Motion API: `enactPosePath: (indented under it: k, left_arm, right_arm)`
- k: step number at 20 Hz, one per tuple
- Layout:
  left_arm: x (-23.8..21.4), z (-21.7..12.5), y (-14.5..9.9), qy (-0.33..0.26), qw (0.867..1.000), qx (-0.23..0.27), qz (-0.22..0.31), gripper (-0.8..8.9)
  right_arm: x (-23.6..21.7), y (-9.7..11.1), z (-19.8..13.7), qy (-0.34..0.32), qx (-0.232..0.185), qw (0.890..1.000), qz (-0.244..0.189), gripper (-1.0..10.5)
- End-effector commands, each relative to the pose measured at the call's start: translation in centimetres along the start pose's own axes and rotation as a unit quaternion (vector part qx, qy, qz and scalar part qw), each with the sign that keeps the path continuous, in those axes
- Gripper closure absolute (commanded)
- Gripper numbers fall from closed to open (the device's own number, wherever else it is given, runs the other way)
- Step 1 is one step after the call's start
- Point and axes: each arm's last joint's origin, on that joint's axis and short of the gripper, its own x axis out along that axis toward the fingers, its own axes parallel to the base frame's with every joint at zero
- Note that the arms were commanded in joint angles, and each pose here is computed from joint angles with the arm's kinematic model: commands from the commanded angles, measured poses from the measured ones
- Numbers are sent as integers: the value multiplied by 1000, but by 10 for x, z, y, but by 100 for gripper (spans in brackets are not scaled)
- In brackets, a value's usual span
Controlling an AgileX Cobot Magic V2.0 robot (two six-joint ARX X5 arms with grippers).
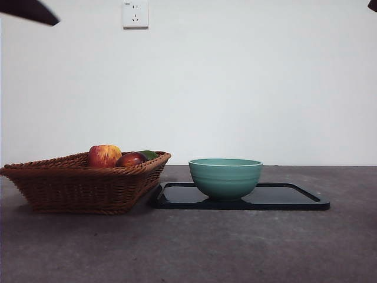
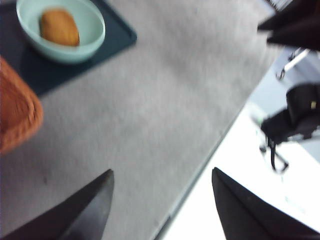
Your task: Pick up the wifruite, put it on the bowl, pick up the plate, put it on desk
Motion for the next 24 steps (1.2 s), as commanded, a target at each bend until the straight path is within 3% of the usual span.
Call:
enactPosePath:
  k: [1, 7, 14, 18, 24]
  left_arm:
    - [5, 15, 1, -29, 999, -20, 11, 501]
    - [43, 74, 11, -17, 998, -16, 56, 501]
    - [127, 151, 45, 13, 997, 0, 78, 501]
    - [190, 160, 69, 51, 994, -2, 95, 501]
    - [265, 140, 91, 112, 985, 22, 131, 501]
  right_arm:
    - [0, 1, 1, -1, 4, 1000, 6, 773]
    - [0, 1, 1, -1, 4, 1000, 6, 773]
    - [0, 1, 1, -1, 15, 1000, 6, 772]
    - [0, 1, 1, 2, 22, 1000, 5, 772]
    - [0, 0, -3, 19, 33, 999, 1, 772]
